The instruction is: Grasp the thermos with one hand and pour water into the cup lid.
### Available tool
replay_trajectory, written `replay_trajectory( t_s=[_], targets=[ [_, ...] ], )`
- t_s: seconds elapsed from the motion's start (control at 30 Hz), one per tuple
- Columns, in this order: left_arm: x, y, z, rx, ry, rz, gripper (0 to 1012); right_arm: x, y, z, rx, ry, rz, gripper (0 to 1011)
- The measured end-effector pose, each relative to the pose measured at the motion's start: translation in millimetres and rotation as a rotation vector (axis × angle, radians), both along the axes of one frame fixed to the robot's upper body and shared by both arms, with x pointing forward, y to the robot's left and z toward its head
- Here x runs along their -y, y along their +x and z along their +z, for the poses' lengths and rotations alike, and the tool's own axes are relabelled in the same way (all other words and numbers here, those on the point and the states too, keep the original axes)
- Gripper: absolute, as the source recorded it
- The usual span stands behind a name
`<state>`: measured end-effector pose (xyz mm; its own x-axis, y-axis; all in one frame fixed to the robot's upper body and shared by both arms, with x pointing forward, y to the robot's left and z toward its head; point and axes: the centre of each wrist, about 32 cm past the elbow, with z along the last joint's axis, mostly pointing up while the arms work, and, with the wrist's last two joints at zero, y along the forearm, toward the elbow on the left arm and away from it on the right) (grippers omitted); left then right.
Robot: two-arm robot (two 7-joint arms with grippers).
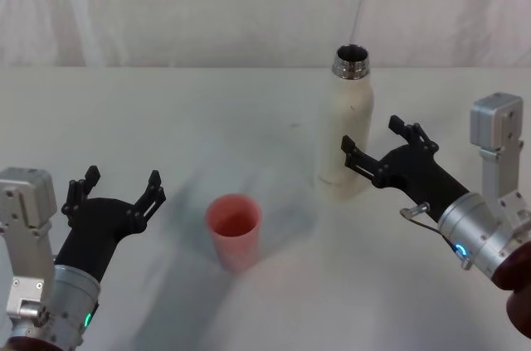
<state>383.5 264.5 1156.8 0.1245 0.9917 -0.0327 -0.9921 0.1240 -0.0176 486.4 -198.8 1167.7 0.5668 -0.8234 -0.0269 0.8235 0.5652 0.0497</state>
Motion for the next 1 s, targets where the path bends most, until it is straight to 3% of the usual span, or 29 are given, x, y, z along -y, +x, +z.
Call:
replay_trajectory(
  t_s=[0.27,0.63,1.0],
  targets=[
    [0.0,0.0,0.0,0.0,0.0,0.0,1001,7.0,-13.3,-0.9,0.008,-0.012,-0.041,1001],
    [0.0,0.0,0.0,0.0,0.0,0.0,1001,4.7,-34.8,-6.5,0.048,-0.089,-0.16,1001],
    [0.0,0.0,0.0,0.0,0.0,0.0,1001,3.9,-54.3,-19.1,0.048,-0.085,-0.211,1001]
  ],
)
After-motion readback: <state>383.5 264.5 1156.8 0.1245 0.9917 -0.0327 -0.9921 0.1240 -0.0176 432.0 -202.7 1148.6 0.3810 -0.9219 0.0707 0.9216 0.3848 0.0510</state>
